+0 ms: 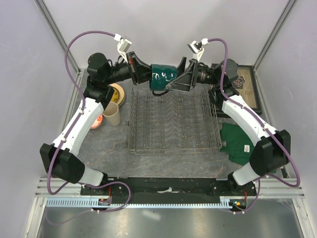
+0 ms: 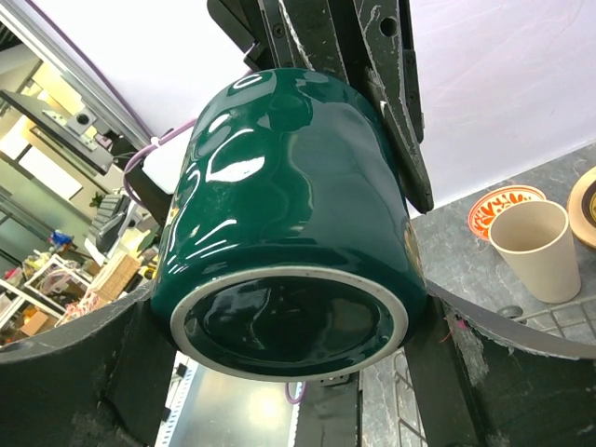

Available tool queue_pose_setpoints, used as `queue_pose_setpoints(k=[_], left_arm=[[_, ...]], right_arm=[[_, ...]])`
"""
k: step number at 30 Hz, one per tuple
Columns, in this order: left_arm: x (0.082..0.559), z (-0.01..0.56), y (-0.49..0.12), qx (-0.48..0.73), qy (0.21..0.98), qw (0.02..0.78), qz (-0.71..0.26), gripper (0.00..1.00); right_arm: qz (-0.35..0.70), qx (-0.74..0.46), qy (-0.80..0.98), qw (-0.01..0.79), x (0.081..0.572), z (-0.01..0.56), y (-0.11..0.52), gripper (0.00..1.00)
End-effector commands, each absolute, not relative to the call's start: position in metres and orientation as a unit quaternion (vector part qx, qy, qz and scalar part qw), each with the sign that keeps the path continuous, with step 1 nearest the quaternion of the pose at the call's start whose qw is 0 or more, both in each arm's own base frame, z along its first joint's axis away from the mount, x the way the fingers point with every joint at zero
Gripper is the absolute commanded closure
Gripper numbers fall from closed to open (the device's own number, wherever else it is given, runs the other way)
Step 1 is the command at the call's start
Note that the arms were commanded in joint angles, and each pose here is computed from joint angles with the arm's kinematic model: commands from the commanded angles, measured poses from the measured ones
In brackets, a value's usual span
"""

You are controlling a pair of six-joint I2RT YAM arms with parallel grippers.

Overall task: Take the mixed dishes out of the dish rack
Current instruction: Place the cup at the center of the board.

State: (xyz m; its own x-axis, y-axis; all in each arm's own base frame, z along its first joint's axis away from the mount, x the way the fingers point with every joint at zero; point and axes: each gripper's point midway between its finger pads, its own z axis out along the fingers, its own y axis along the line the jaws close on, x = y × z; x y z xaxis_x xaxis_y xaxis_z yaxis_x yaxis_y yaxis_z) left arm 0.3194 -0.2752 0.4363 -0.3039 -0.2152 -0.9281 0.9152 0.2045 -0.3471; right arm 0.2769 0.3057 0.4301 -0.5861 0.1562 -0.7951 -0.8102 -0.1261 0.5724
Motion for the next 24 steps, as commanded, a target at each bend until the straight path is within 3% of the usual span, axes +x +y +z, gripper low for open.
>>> queue_pose_setpoints(k=[1,7,18,24], left_arm=[[0.300,0.472,-0.259,0.288,0.562,0.532,-0.565,0.98],[0.293,0.479,-0.244,0.292,0.552,0.543,-0.561,0.98],[0.280,0.485,-0.231,0.299,0.542,0.542,-0.568,0.99],[0.292,0.472,-0.213,0.292,0.583,0.553,-0.519,0.98]], right_arm=[[0.667,-0.326,0.537,0.399,0.272,0.439,0.300,0.13],[0.660,-0.319,0.546,0.406,0.279,0.437,0.293,0.02],[0.655,-0.319,0.553,0.404,0.283,0.432,0.287,0.02],[0.647,-0.320,0.555,0.414,0.281,0.431,0.280,0.02]])
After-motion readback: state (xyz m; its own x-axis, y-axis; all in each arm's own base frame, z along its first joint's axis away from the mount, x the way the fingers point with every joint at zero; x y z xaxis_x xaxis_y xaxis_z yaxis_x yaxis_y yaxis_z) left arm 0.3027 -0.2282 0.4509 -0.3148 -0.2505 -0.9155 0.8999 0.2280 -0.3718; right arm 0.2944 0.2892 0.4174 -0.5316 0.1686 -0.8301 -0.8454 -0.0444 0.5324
